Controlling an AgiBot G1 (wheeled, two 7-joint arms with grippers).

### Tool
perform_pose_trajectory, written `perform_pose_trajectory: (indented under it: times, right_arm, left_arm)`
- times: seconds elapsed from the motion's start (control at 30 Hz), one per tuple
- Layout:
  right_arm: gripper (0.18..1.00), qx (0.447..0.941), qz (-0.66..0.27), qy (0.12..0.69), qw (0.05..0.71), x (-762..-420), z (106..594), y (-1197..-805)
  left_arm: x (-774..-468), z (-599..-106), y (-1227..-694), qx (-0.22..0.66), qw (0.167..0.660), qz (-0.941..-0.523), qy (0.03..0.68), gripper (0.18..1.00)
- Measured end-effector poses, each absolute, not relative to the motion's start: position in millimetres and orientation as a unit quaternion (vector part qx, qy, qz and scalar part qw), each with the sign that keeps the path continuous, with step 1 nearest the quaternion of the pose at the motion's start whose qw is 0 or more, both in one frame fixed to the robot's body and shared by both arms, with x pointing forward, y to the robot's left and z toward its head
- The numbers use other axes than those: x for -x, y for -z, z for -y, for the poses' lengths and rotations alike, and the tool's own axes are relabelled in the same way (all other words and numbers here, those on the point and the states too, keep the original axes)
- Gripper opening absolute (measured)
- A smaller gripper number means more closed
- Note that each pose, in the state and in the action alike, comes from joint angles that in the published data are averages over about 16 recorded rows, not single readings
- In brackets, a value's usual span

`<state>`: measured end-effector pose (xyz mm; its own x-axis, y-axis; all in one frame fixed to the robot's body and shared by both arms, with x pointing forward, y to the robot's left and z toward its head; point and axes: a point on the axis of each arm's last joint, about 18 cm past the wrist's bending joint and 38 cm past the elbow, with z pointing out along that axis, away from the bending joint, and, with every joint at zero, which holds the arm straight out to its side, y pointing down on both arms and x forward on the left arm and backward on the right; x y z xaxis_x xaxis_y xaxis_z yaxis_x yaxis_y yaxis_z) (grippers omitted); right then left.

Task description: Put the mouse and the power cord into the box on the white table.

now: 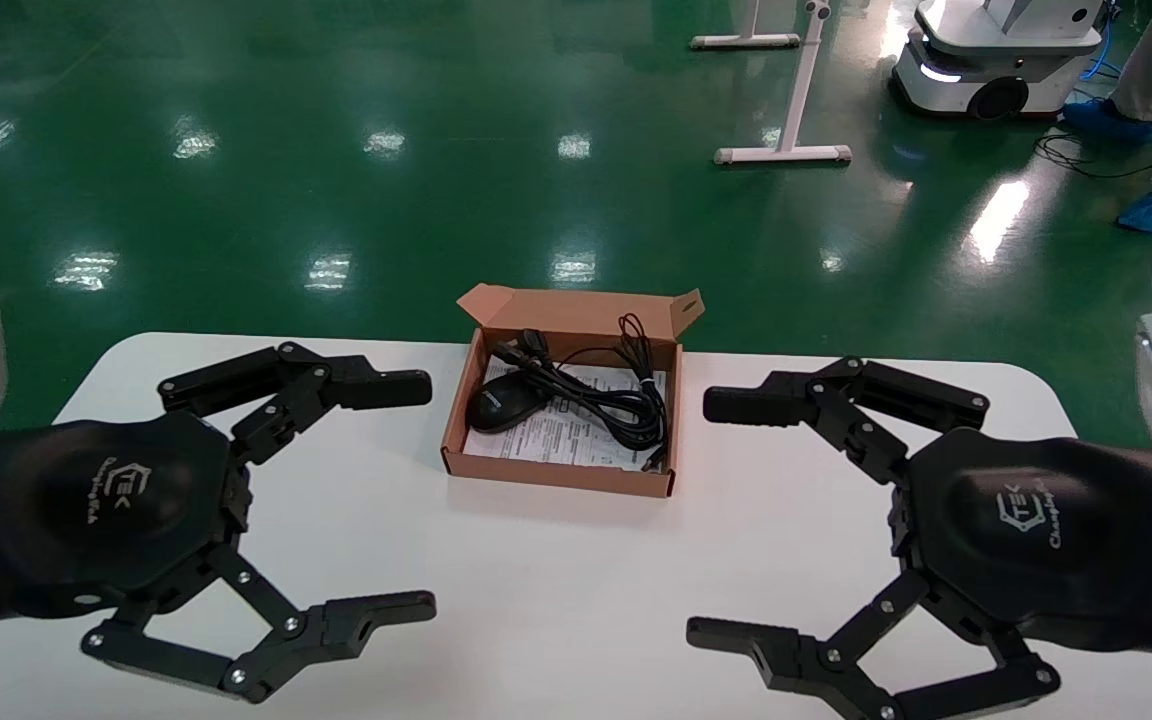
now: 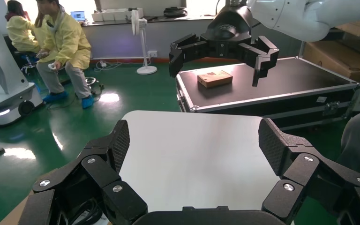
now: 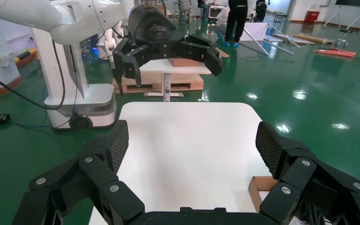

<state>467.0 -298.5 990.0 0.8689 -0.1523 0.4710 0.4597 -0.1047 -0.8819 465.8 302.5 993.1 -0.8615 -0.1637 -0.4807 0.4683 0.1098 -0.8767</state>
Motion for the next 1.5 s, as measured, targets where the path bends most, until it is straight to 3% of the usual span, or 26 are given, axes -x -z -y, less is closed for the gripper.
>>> perform_pose_trajectory:
  times: [1.5]
  right_arm:
    - [1.001,0.705,0.101,0.243,0.659,-475.1,302.0,-992.0]
  left_arm:
    - [-475.8,-299.9,-991.9,-0.101,0.244,-0.705,0.659,1.0]
